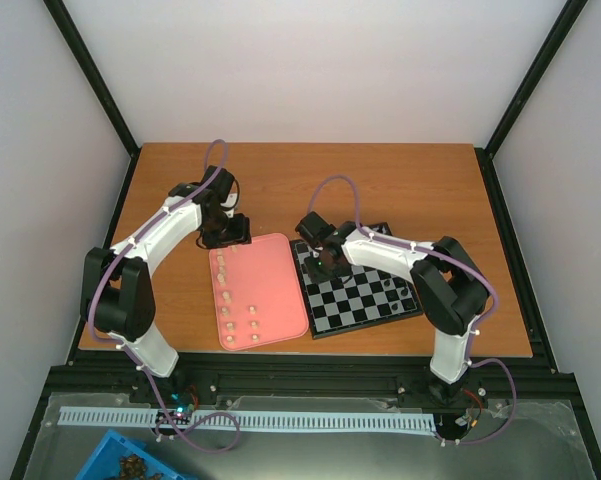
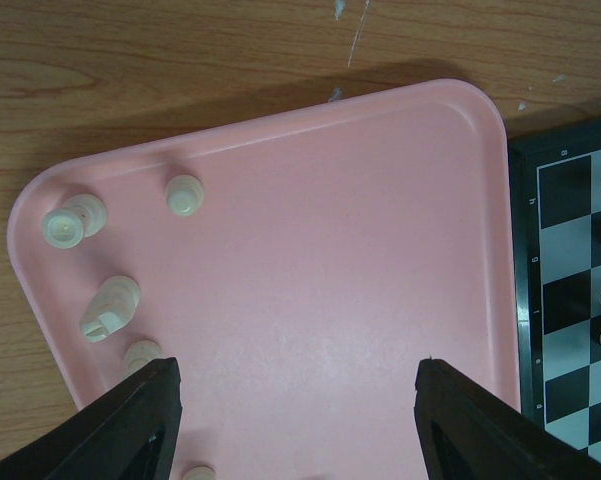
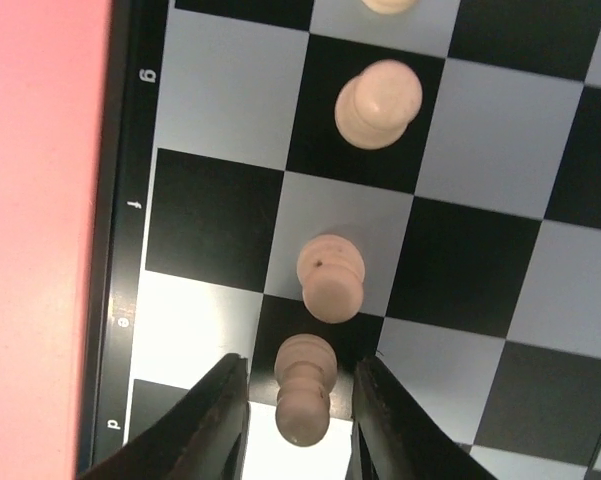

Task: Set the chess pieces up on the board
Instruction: Place the chess piece on the chessboard, then pick up the chess piece from the storage box.

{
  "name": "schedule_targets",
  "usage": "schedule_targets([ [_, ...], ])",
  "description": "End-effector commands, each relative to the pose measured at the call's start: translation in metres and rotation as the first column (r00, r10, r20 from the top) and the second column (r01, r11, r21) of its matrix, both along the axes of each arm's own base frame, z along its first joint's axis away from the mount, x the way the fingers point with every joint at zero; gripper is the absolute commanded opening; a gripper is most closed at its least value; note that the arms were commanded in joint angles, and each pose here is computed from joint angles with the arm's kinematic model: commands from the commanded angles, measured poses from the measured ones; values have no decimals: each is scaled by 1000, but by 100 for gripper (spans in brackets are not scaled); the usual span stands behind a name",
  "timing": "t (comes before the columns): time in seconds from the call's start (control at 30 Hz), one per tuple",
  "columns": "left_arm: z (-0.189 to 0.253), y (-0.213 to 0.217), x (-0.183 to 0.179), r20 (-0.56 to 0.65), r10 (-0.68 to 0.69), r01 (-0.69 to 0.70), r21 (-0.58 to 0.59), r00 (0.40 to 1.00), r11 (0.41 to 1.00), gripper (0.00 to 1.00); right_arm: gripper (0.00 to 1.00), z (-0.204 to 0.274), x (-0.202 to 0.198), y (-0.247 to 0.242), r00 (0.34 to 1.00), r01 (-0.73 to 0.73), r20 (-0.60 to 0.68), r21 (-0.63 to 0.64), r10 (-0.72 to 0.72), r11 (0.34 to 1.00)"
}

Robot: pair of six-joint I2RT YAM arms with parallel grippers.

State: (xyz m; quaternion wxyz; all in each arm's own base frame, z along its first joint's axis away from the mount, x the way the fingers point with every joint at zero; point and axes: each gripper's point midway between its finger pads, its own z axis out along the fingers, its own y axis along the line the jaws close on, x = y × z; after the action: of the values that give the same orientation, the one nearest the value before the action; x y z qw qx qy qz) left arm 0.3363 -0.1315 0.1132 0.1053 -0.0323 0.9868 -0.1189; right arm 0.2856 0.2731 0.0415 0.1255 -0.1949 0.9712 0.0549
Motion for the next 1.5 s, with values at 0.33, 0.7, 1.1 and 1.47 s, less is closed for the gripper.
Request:
schedule_targets([
  [0.33, 13, -5, 1, 28, -22, 23, -22, 999, 999, 66, 57, 64, -13, -10, 997, -27, 77, 15, 26, 1000],
  [0.7, -10, -4, 0, -29, 19, -19, -15, 999, 1000, 66, 62, 102, -4, -23, 992, -3, 127, 70, -6, 998],
  [1.1, -30, 1, 25, -26, 91, -90, 44, 996, 995, 61, 62, 102, 7, -38, 992, 25, 118, 73, -34, 997],
  [1.47, -51, 6, 32, -53, 121, -116, 82, 991, 990, 59, 62, 98, 13, -45, 994, 41, 100, 74, -48, 996],
])
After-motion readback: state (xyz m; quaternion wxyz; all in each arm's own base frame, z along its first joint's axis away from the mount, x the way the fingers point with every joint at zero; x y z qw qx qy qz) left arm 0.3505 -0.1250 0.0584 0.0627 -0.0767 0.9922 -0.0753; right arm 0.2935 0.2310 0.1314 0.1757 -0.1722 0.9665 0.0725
